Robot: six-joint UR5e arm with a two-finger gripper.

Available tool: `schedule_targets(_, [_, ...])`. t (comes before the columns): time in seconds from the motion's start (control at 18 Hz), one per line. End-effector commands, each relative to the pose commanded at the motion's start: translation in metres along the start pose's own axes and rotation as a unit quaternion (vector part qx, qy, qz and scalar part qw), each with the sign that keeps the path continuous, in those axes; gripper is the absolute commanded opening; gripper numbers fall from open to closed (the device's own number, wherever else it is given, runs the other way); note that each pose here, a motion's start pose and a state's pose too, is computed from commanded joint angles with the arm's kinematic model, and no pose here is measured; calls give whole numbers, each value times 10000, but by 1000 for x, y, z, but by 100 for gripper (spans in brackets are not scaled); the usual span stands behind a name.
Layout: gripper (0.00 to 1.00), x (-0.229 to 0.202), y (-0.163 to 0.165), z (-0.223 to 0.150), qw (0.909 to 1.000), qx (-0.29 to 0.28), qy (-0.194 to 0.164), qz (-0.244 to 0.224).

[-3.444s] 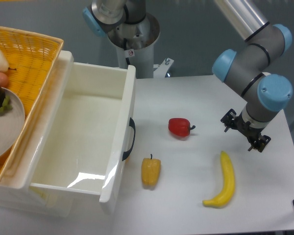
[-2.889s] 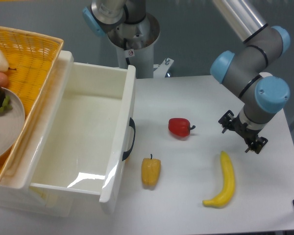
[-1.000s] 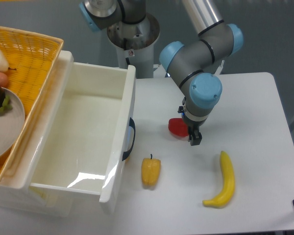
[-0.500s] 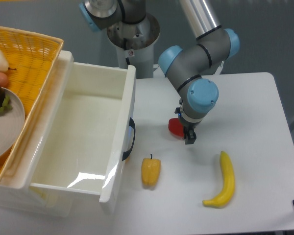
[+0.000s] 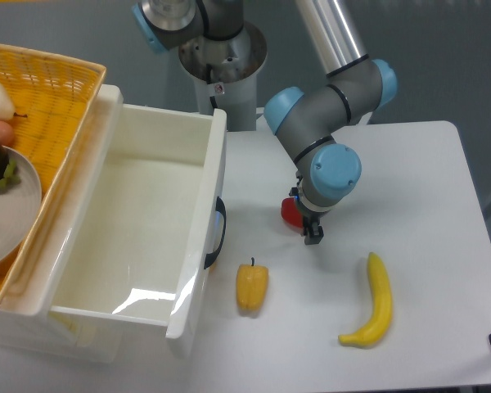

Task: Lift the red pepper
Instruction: 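Close the gripper around the red bell pepper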

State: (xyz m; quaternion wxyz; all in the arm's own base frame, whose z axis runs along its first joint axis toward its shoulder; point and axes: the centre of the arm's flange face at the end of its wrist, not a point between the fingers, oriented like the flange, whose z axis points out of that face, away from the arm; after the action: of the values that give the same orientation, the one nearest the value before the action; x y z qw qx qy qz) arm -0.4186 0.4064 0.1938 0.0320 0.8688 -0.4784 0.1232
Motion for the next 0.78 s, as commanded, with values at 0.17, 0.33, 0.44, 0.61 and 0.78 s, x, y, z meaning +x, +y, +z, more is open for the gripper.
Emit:
schedule_targets(0.17, [97,0,0,5,10000,4,7,8])
schedule_targets(0.33, [96,1,-1,10,10000,-7,-14,7])
schedule_targets(0.44, [92,1,-1,10,10000,-17,-34,21])
schedule_targets(0.61, [79,1,-1,12,10000,-24,-31,13])
schedule_targets(0.78, [64,1,2,10,10000,-14,-60,-10])
